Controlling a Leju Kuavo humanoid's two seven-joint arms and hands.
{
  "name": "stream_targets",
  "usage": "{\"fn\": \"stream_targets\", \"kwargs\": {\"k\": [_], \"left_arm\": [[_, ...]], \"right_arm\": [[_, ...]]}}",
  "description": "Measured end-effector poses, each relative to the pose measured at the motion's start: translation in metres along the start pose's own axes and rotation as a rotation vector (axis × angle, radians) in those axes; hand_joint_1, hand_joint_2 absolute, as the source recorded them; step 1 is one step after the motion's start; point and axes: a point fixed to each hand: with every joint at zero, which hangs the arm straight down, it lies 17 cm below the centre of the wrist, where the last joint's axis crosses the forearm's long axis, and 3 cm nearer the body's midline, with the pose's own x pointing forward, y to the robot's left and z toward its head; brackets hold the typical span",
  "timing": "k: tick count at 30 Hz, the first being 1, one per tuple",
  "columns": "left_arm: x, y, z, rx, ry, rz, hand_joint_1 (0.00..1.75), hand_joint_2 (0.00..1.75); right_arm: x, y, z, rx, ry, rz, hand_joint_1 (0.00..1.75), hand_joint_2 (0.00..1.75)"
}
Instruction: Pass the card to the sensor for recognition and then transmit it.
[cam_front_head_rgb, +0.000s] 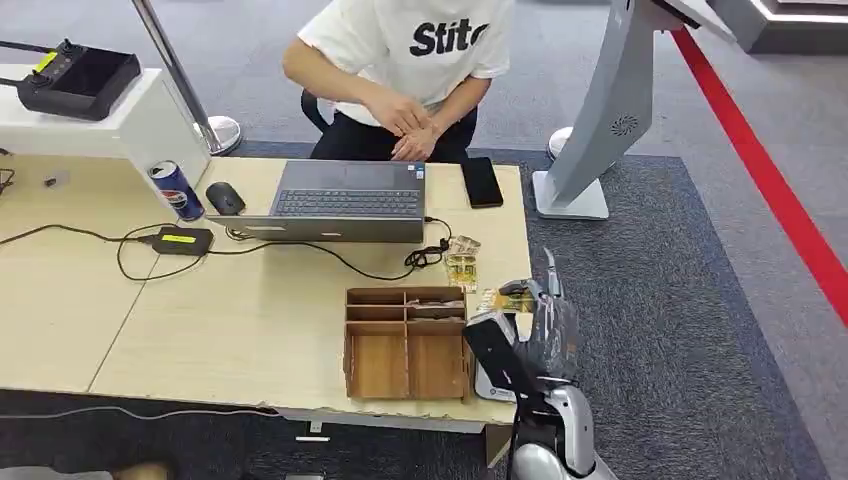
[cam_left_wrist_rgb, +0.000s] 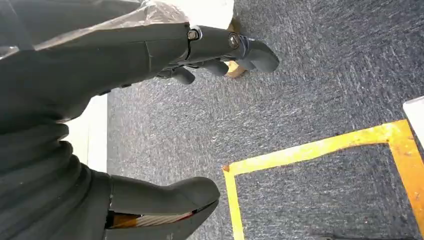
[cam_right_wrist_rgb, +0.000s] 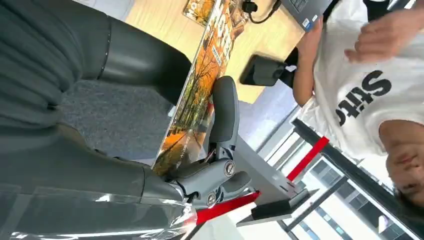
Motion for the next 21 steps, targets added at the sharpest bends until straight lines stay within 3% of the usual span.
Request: {"fn": "stream_targets", "kwargs": {"k": [10,21], "left_arm": [[-0.001,0.000,0.000,0.001,0.001,0.000,0.00,1.75],[-0.004,0.001,0.000,0.001,0.005,-0.001,0.00,1.75]], "right_arm": [[-0.016,0.002,0.008,0.014,0.036,0.020,1.75,1.75],[-0.063,0.005,0.024,0.047,0.120,0.096,1.75,1.75]]}}
